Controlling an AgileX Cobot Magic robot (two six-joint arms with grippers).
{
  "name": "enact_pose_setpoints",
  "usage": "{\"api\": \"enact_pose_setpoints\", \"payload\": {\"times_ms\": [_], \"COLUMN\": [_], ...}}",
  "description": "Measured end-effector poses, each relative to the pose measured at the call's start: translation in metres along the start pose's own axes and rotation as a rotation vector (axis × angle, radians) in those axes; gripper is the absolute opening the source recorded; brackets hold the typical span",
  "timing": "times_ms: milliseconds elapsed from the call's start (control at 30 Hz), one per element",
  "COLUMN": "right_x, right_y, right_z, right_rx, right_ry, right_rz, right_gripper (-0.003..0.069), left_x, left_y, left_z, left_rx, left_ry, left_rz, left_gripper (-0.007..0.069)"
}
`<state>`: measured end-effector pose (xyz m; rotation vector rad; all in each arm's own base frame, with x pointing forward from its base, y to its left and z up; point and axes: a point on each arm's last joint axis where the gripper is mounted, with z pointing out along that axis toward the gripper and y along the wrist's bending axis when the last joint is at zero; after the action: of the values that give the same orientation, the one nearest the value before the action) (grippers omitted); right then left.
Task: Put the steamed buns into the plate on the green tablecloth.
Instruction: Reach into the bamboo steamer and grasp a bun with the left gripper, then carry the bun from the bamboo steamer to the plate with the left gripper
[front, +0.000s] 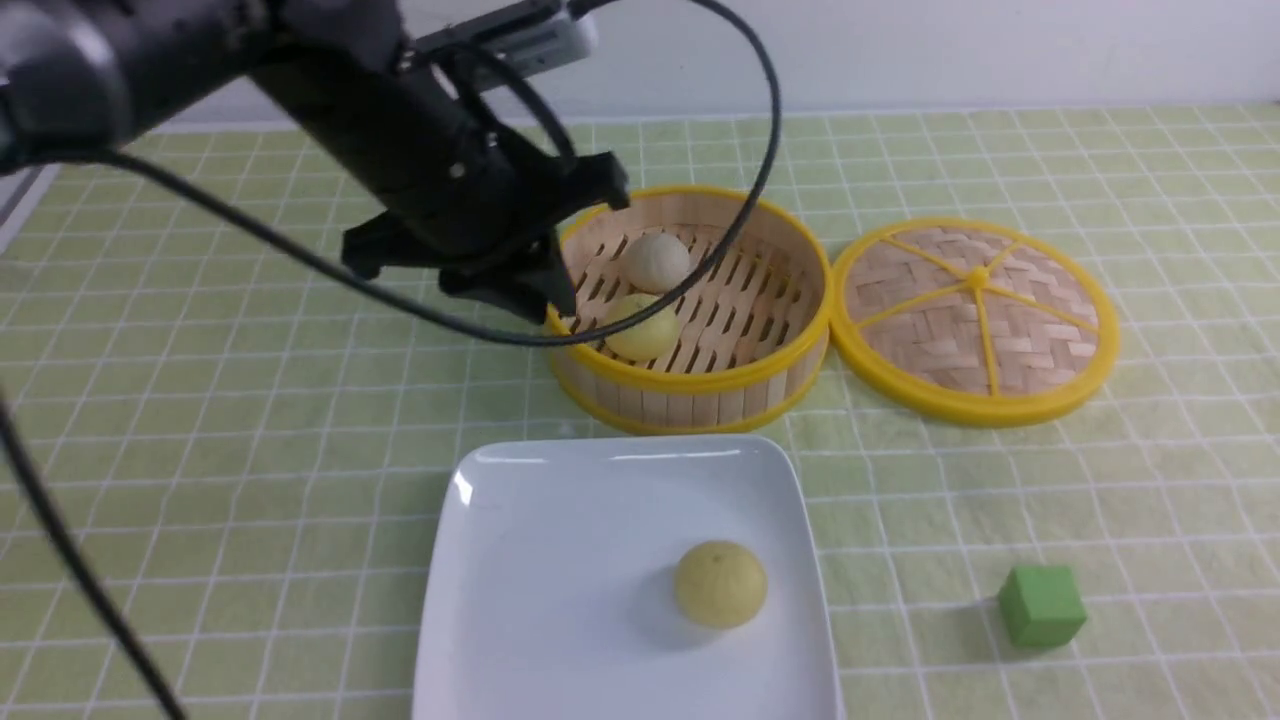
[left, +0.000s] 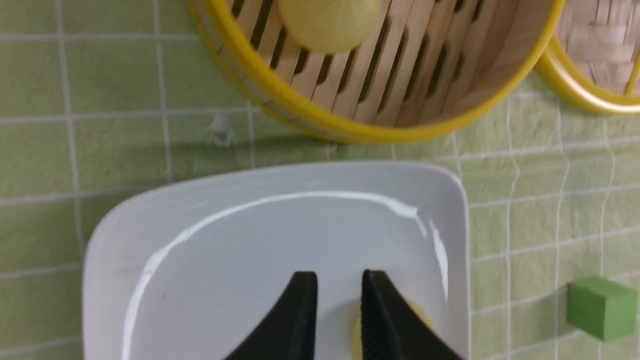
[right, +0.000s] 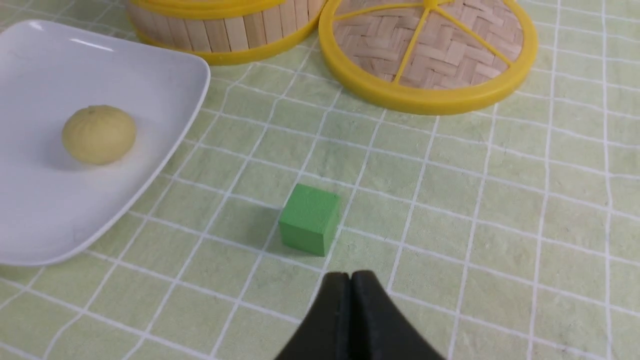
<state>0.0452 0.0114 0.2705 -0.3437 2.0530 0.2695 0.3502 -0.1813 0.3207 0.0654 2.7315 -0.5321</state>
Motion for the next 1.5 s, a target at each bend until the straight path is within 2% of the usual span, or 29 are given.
{"api": "enact_pose_setpoints", "payload": {"times_ms": [67, 100, 200, 433, 600, 767, 933, 1000, 1033, 1100, 1267, 1500], "right_x": [0.000, 0.000, 0.000, 0.000, 0.000, 0.000, 0.000, 0.000, 0.000, 0.000, 0.000, 0.000], "right_y": [0.000, 0.000, 0.000, 0.000, 0.000, 0.000, 0.000, 0.000, 0.000, 0.000, 0.000, 0.000], "right_z": [0.000, 0.000, 0.000, 0.000, 0.000, 0.000, 0.000, 0.000, 0.000, 0.000, 0.000, 0.000], "right_rx": [0.000, 0.000, 0.000, -0.001, -0.001, -0.001, -0.001, -0.001, -0.001, -0.001, 0.000, 0.000], "right_ry": [-0.002, -0.002, -0.002, -0.002, -0.002, -0.002, -0.002, -0.002, -0.002, -0.002, -0.001, -0.001], "right_rz": [0.000, 0.000, 0.004, 0.004, 0.004, 0.004, 0.004, 0.004, 0.004, 0.004, 0.004, 0.004], "right_gripper": [0.0003, 0.0003, 0.0006, 0.0011, 0.0016, 0.0020, 0.0020, 0.0020, 0.0020, 0.0020, 0.0020, 0.0027], "left_x": [-0.013, -0.015, -0.036, -0.058, -0.056, -0.055, -0.057, -0.057, -0.058, -0.058, -0.058, -0.062], "left_y": [-0.013, -0.016, -0.026, -0.016, -0.007, -0.003, -0.002, -0.001, -0.001, -0.001, -0.008, -0.027], "left_z": [0.021, 0.020, 0.055, 0.111, 0.145, 0.158, 0.164, 0.164, 0.164, 0.161, 0.136, 0.050], "left_rx": [-0.006, -0.003, -0.025, -0.121, -0.155, -0.166, -0.170, -0.180, -0.188, -0.195, -0.178, -0.145], "left_ry": [0.012, 0.004, -0.005, -0.014, 0.037, 0.051, 0.037, 0.033, 0.031, 0.034, 0.039, -0.063], "left_rz": [0.023, 0.030, 0.079, 0.153, 0.154, 0.159, 0.168, 0.175, 0.184, 0.200, 0.209, 0.244], "left_gripper": [0.0283, 0.0290, 0.0378, 0.0387, 0.0347, 0.0296, 0.0182, 0.0115, 0.0055, 0.0024, 0.0020, 0.0020]}}
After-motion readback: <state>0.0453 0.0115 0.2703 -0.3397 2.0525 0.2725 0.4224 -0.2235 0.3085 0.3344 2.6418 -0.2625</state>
